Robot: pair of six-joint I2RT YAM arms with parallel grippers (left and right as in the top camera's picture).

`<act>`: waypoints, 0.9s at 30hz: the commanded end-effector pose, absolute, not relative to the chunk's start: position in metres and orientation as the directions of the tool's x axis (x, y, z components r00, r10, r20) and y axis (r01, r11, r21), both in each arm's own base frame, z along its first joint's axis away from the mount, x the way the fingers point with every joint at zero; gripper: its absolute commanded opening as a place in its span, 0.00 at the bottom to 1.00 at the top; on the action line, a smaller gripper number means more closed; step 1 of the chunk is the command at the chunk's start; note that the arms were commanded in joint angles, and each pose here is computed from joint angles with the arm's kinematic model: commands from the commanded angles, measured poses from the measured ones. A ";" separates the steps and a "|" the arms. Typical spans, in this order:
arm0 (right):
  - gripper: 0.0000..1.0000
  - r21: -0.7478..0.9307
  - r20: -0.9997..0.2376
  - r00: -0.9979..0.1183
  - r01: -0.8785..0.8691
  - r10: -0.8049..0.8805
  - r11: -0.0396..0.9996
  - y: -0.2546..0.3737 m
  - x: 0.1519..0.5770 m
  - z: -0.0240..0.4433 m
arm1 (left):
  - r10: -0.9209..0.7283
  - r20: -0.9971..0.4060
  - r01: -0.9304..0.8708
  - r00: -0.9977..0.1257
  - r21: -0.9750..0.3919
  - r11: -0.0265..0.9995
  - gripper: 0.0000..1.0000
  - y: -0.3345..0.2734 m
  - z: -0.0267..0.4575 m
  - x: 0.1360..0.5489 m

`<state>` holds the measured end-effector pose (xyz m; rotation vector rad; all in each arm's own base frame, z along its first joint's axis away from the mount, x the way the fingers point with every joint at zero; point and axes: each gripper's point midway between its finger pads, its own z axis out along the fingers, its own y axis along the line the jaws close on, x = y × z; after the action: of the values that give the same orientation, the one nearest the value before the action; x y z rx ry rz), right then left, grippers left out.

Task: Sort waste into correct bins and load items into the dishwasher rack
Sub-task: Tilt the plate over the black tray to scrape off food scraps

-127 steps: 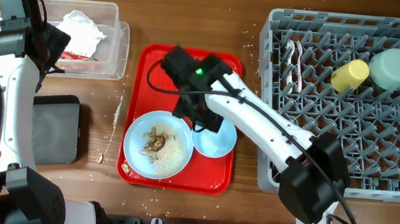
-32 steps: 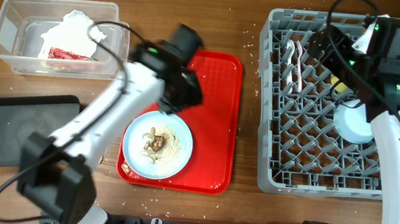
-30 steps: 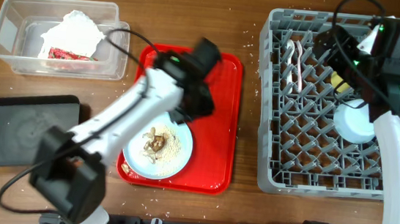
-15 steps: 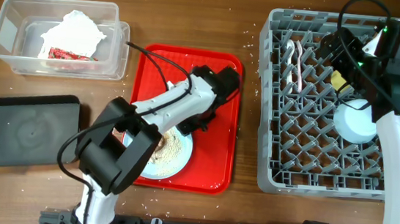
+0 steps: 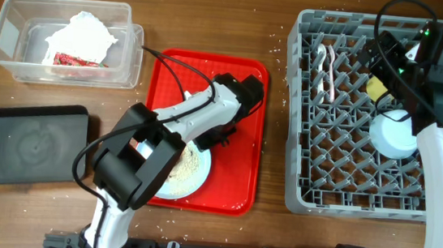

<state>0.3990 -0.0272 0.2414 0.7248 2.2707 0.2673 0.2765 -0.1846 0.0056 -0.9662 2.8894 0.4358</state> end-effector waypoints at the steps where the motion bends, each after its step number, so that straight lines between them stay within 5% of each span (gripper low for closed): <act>1: 1.00 0.367 -0.597 -0.561 0.445 0.574 0.817 -0.034 0.399 0.242 | -0.523 -0.260 -0.584 -0.811 0.323 0.745 0.04 -0.166 0.023 0.291; 12: 1.00 0.367 -0.597 -0.561 0.445 0.574 0.817 -0.034 0.399 0.242 | -0.398 -0.320 -0.500 -0.860 0.369 0.783 0.04 -0.156 0.069 0.320; 18: 1.00 0.367 -0.597 -0.561 0.445 0.574 0.817 -0.034 0.399 0.242 | -0.437 -0.287 -0.519 -0.853 0.364 0.773 0.04 -0.098 0.109 0.363; 23: 1.00 0.367 -0.597 -0.561 0.445 0.574 0.817 -0.034 0.399 0.242 | -0.609 -0.325 -0.689 -0.724 0.301 0.659 0.04 -0.008 0.143 0.386; 27: 1.00 0.367 -0.597 -0.561 0.445 0.574 0.817 -0.034 0.399 0.242 | -0.796 -0.320 -0.856 -0.514 0.133 0.499 0.04 0.067 0.164 0.391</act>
<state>0.3987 -0.0306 0.2413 0.7340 2.2658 0.2437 0.3877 0.0279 0.1299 -1.2663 2.6541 0.5558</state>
